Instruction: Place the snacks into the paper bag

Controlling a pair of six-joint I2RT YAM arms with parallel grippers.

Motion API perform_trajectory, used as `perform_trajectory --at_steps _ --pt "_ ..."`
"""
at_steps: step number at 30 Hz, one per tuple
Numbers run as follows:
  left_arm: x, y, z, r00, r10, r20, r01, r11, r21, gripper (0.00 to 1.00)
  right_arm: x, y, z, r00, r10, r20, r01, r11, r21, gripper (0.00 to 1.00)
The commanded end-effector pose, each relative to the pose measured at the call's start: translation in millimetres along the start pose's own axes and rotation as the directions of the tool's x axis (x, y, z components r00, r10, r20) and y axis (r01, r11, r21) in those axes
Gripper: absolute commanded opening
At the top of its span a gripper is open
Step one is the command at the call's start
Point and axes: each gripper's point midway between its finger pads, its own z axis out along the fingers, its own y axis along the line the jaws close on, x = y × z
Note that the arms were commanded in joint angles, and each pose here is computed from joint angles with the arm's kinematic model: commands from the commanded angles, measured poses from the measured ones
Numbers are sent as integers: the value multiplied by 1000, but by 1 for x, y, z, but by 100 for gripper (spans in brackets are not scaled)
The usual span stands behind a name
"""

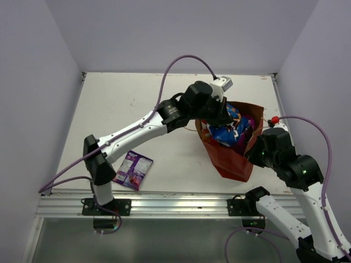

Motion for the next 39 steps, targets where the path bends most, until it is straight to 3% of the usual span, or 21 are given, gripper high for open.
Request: perform_trajectory --at_steps 1,7,13,17,24,34,39 --pt "8 17 34 1000 3 -19 -4 999 -34 0 2 -6 -3 1000 18 2 -18 1000 25 0" --pt "2 31 79 1000 14 -19 -16 997 -71 0 1 -7 -4 1000 20 8 -20 999 28 0" --pt "34 51 104 993 -11 -114 -1 994 -111 0 -1 -12 -6 1000 18 23 -20 998 51 0" --pt "83 77 102 961 -50 -273 -3 981 -193 0 -5 -13 -7 999 16 36 -18 998 59 0" --pt "143 96 69 883 39 -468 -201 932 -302 0 -6 -11 -5 999 7 32 -9 998 56 0" --pt "181 80 73 831 142 -538 -345 890 -298 0 -5 -12 -9 999 18 35 -19 999 47 0" --pt "174 69 71 840 173 -515 -366 881 -301 0 -3 -15 -12 999 26 40 -29 998 53 0"
